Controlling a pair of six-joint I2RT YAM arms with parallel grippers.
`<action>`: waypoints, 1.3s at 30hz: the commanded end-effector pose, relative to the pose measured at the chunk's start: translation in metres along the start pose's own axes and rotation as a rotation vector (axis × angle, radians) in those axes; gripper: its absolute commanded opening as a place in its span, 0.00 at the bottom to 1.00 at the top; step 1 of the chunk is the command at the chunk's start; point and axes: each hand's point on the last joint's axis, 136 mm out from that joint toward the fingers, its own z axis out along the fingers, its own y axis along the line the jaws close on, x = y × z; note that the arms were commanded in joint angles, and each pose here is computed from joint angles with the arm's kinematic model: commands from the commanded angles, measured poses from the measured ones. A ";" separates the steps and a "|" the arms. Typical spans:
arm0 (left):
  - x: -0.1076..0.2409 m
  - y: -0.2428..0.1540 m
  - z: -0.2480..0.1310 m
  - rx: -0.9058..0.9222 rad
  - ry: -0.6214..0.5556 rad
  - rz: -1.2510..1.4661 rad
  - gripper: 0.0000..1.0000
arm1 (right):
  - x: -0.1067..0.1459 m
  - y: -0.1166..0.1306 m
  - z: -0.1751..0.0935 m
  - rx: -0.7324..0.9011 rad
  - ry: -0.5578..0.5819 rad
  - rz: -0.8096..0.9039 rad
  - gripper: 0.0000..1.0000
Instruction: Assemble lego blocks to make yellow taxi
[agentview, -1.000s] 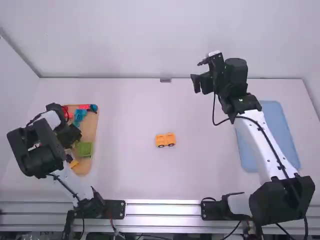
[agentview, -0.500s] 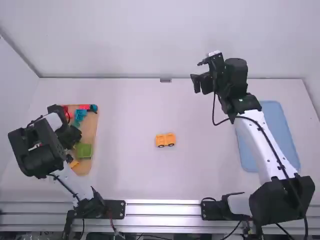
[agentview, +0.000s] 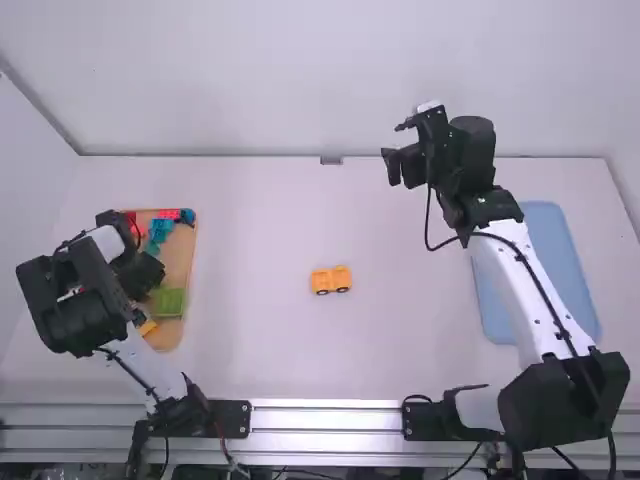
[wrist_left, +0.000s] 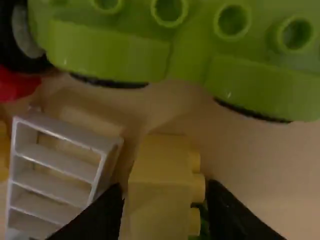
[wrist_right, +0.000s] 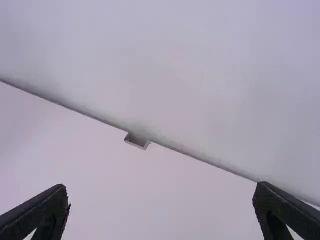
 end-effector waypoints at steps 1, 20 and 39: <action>0.012 0.003 0.006 -0.014 0.036 -0.007 0.42 | -0.014 -0.001 -0.002 0.000 -0.030 0.001 0.98; 0.000 0.001 0.006 -0.015 -0.018 0.012 0.44 | -0.013 -0.001 -0.002 -0.001 -0.026 0.002 0.98; -0.013 -0.003 -0.008 0.015 -0.075 0.009 0.13 | -0.014 -0.001 -0.002 -0.002 -0.030 0.001 0.98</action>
